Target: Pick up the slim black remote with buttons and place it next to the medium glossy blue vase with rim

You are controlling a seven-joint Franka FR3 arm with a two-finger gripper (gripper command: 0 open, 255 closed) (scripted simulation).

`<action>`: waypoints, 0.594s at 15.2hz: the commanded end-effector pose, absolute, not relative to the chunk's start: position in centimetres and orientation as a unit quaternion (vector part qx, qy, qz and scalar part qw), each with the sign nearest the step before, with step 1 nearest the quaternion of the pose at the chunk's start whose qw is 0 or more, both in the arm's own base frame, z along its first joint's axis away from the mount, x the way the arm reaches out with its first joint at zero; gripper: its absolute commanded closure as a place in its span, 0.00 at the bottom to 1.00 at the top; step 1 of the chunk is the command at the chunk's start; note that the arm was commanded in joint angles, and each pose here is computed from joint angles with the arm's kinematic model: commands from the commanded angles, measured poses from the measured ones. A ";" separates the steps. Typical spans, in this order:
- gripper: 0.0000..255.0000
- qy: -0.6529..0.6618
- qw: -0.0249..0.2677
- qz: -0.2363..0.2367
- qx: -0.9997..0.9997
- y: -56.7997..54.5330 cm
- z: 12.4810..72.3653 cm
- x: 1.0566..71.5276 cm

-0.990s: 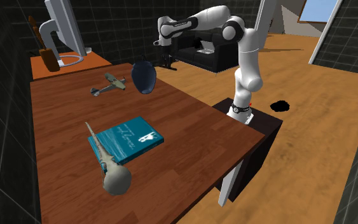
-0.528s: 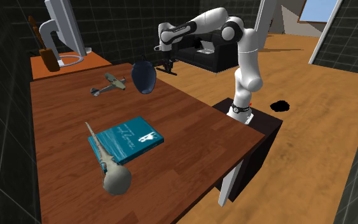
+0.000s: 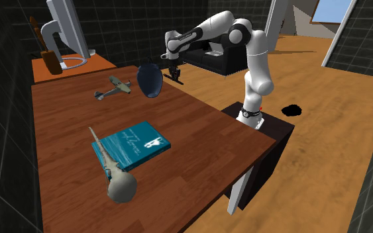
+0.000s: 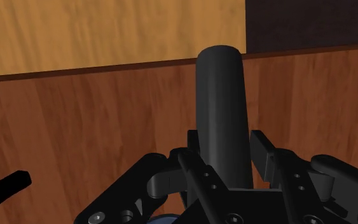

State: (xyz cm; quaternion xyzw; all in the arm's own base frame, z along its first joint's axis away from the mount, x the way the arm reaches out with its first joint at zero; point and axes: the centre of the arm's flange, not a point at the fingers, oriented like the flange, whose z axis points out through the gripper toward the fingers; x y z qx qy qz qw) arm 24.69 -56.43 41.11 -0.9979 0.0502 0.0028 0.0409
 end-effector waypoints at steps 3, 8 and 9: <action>1.00 0.050 0.041 0.003 -0.998 -56.3 39.0 24.7; 1.00 0.050 0.041 0.003 -0.998 -56.3 36.3 24.7; 1.00 0.050 0.041 0.003 -0.998 -56.3 35.8 24.7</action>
